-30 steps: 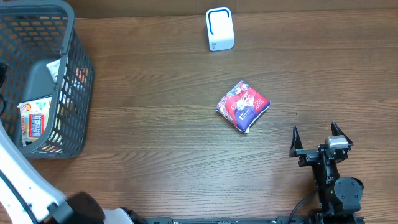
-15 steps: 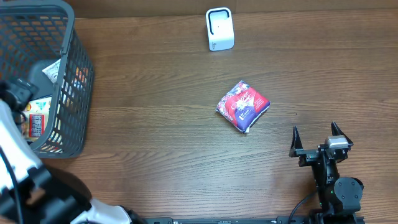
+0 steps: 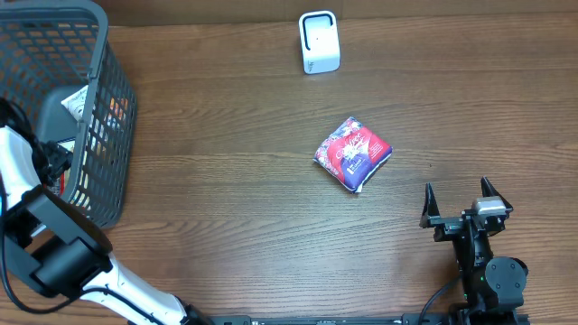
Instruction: Scan the item barcode
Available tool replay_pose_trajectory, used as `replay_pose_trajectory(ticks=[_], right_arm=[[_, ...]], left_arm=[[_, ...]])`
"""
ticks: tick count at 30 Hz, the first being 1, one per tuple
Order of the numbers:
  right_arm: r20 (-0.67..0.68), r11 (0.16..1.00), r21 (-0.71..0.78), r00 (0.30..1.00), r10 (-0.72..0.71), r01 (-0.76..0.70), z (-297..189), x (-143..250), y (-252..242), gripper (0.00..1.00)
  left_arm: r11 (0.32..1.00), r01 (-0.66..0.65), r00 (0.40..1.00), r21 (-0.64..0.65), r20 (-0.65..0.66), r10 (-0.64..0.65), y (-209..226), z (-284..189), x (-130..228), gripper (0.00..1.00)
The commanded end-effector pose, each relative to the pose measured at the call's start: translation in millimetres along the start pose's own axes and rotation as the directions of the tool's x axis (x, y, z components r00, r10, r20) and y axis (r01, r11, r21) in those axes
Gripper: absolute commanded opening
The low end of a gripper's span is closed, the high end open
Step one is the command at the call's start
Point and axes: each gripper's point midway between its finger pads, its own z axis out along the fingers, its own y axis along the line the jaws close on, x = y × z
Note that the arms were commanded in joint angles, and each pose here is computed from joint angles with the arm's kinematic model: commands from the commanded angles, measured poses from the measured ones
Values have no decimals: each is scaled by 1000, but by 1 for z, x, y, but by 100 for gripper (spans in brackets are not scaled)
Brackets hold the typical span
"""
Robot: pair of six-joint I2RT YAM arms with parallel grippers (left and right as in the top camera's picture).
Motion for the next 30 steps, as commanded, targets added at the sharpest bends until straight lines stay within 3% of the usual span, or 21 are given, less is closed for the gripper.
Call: replay_pose_trajectory(ticks=[1, 8, 13, 15, 18, 20, 22, 26, 30], right_arm=[[5, 1000, 7, 1000, -4, 4, 0, 2, -1, 100], [5, 1000, 7, 1000, -4, 4, 0, 2, -1, 100], [5, 1000, 7, 1000, -4, 4, 0, 2, -1, 100], [5, 1000, 7, 1000, -4, 4, 0, 2, -1, 100], [5, 1000, 7, 1000, -4, 4, 0, 2, -1, 100], [5, 1000, 7, 1000, -4, 4, 0, 2, -1, 100], [5, 1000, 7, 1000, -4, 4, 0, 2, -2, 100], [5, 1000, 7, 1000, -4, 4, 0, 2, -2, 100], [4, 1000, 7, 1000, -4, 4, 0, 2, -1, 100]], left_arm=[[994, -46, 999, -101, -30, 43, 9, 25, 4, 100], [993, -84, 990, -86, -120, 74, 0, 57, 20, 100], [983, -162, 964, 90, -196, 177, -31, 71, 39, 96], [975, -180, 958, 131, -203, 205, -38, 70, 42, 89], [959, -215, 944, 187, -214, 253, -45, 68, 48, 66], [957, -215, 940, 197, -224, 257, -46, 67, 50, 41], [957, -216, 938, 195, -230, 259, -44, 65, 51, 4], [968, -166, 955, 188, -214, 206, -41, 44, 38, 4], [976, -61, 991, 207, -107, 85, -35, -16, -4, 4]])
